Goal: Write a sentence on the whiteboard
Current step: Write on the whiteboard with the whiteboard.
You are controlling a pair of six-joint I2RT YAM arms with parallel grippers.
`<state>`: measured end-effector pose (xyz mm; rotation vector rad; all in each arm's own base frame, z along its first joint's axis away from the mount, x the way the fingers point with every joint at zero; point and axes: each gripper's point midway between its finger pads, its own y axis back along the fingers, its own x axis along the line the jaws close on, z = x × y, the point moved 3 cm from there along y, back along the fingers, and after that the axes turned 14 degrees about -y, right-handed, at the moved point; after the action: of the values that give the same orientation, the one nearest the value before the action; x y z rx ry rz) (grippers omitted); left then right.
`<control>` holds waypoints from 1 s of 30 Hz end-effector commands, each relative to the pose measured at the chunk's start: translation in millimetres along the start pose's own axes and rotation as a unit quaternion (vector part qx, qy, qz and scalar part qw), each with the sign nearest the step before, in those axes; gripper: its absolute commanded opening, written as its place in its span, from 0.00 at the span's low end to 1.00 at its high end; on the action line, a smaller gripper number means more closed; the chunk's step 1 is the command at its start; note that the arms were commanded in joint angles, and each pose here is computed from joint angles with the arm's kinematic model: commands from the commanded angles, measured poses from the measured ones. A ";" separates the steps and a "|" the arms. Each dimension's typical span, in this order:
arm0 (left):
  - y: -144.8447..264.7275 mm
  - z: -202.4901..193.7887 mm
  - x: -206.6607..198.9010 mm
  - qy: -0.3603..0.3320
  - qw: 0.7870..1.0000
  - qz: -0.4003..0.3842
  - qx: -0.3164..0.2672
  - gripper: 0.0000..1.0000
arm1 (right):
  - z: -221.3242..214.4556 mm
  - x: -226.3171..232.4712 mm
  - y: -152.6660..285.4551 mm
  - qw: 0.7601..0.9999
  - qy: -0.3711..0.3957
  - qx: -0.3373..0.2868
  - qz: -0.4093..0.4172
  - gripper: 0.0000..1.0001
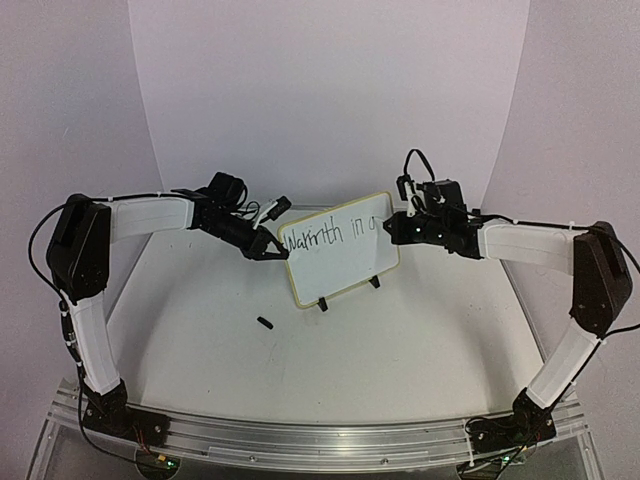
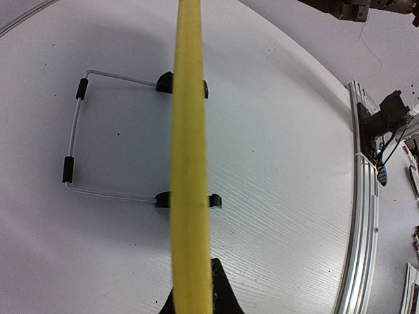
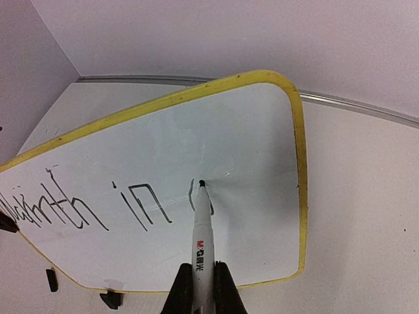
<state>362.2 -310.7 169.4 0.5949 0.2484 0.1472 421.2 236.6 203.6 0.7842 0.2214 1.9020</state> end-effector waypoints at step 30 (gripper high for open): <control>-27.1 -43.8 -15.8 0.045 0.995 -0.030 0.082 0.00 | 19.8 1.1 38.3 0.999 0.002 -0.039 -0.002 0.00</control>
<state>361.9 -311.0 169.4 0.5949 0.2481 0.1464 418.0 219.4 192.9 0.7668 0.2452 1.8236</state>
